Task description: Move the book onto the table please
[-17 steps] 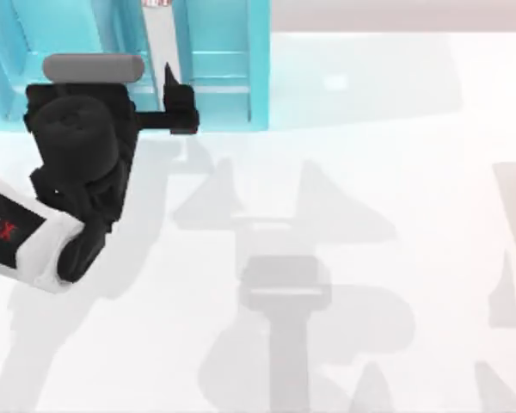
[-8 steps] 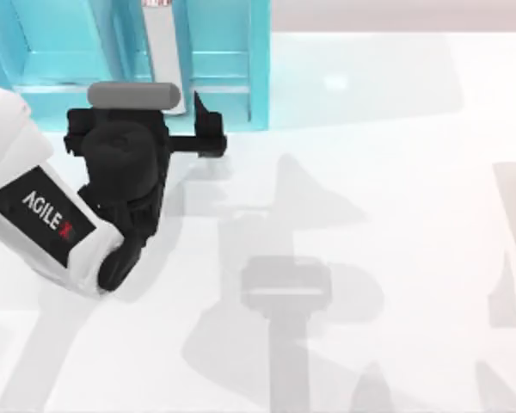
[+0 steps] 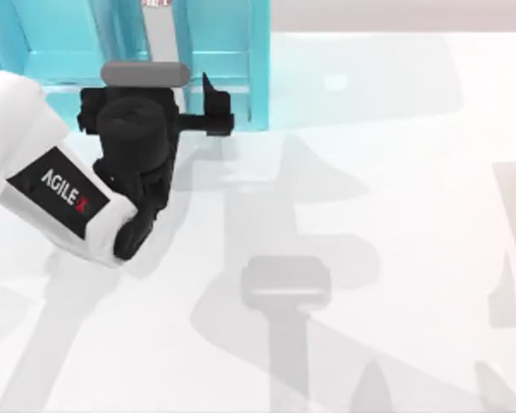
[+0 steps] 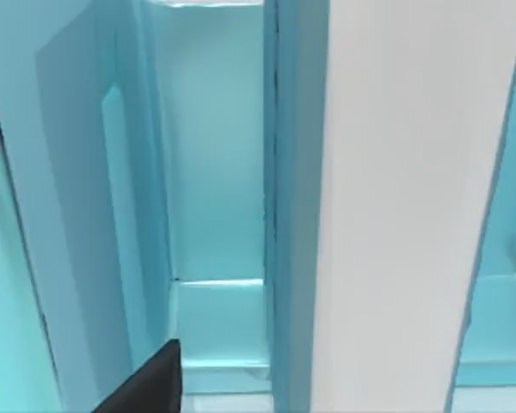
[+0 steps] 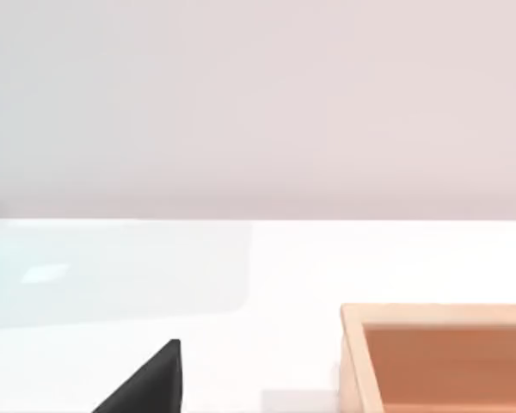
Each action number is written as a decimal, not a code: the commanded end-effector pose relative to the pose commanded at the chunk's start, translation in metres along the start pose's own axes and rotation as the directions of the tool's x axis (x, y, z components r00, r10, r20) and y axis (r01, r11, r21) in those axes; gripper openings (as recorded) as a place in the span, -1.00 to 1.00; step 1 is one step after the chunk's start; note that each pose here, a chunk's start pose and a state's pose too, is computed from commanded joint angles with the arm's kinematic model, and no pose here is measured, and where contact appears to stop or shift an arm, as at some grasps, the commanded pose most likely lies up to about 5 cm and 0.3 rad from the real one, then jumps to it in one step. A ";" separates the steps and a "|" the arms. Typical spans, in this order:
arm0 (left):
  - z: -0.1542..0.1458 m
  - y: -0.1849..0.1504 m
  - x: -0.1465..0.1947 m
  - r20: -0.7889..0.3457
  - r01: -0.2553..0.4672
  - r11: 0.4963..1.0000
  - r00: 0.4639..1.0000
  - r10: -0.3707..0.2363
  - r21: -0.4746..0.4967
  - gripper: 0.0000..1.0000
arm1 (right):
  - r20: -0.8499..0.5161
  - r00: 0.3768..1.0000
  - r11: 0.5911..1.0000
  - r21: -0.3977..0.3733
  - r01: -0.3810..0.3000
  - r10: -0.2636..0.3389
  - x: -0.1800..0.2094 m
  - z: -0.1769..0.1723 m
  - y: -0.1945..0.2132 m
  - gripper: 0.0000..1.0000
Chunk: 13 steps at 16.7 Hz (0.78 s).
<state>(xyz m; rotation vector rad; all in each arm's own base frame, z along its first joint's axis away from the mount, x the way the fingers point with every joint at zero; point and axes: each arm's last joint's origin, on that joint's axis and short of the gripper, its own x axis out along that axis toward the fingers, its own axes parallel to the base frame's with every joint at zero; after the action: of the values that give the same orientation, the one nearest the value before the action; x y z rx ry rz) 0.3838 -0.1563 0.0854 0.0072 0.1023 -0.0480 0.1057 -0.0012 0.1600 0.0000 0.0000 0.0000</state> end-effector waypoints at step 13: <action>0.001 0.002 0.064 0.000 0.000 1.000 1.000 0.000 0.000 0.85 | 0.000 1.000 1.000 0.000 0.000 0.000 0.000 0.000 0.000 1.00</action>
<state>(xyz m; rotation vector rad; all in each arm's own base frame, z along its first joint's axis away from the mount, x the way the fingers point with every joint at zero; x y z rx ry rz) 0.4480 -0.1573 0.0798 0.0074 0.1020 -0.0478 0.1057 -0.0012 0.1600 0.0000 0.0000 0.0000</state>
